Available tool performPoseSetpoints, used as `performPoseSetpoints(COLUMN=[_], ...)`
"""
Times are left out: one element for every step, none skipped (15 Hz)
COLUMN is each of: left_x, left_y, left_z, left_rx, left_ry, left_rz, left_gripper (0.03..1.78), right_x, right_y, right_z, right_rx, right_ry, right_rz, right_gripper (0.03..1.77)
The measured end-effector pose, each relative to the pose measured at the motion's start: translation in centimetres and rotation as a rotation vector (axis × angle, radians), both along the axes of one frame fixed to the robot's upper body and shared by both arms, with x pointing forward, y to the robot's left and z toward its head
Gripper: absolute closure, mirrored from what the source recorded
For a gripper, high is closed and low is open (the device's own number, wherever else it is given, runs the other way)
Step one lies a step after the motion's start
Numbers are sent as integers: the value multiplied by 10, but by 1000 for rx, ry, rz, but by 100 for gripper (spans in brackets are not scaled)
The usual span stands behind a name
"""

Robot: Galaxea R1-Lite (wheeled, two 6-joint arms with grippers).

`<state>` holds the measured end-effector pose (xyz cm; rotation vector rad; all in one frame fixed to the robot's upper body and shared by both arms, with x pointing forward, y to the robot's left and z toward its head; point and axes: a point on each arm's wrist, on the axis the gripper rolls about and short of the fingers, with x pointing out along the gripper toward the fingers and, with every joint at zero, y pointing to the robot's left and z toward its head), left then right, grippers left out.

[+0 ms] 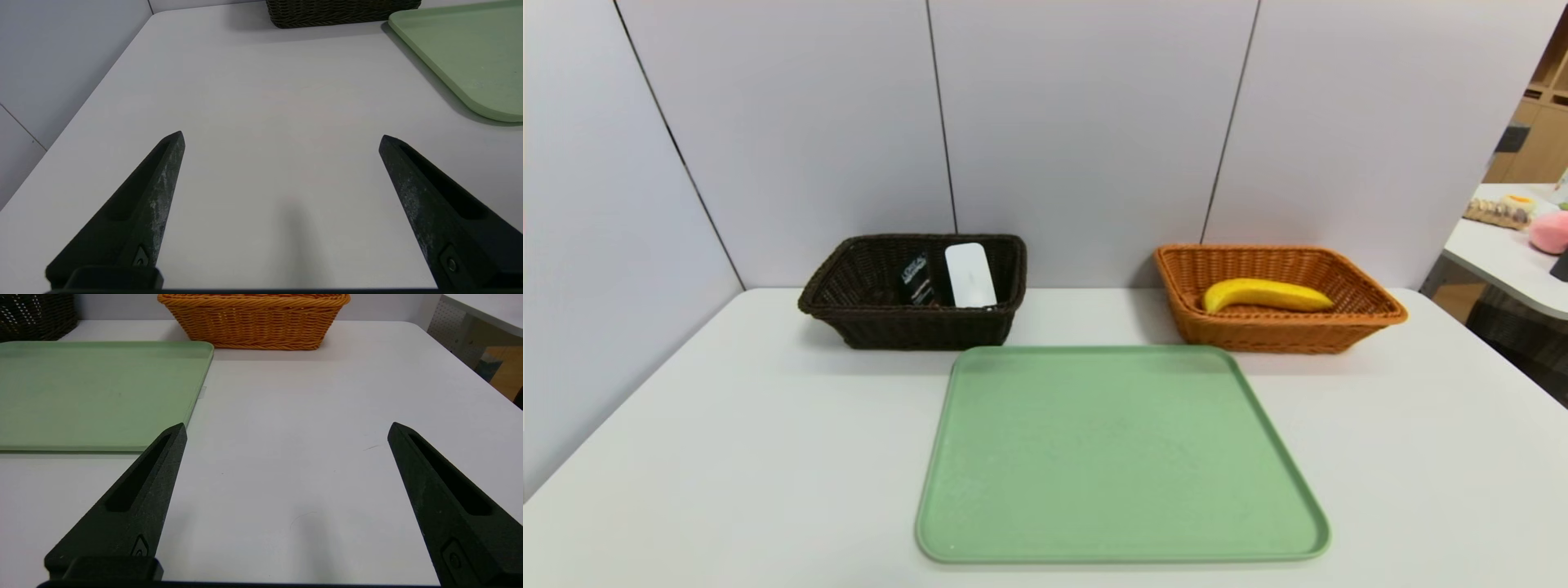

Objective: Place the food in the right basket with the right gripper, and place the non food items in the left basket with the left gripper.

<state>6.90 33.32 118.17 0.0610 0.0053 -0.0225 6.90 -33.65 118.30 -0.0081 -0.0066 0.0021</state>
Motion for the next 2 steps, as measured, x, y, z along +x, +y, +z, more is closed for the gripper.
performPoseSetpoints(left_x=[0, 0], left_y=[0, 0], left_z=[0, 0], left_rx=[0, 0], left_ry=[0, 0], left_rz=[0, 0], left_gripper=[12, 12], right_x=[0, 0], right_y=[0, 0], right_z=[0, 0], right_rx=[0, 0], right_ry=[0, 0], right_rz=[0, 0], right_gripper=[10, 10])
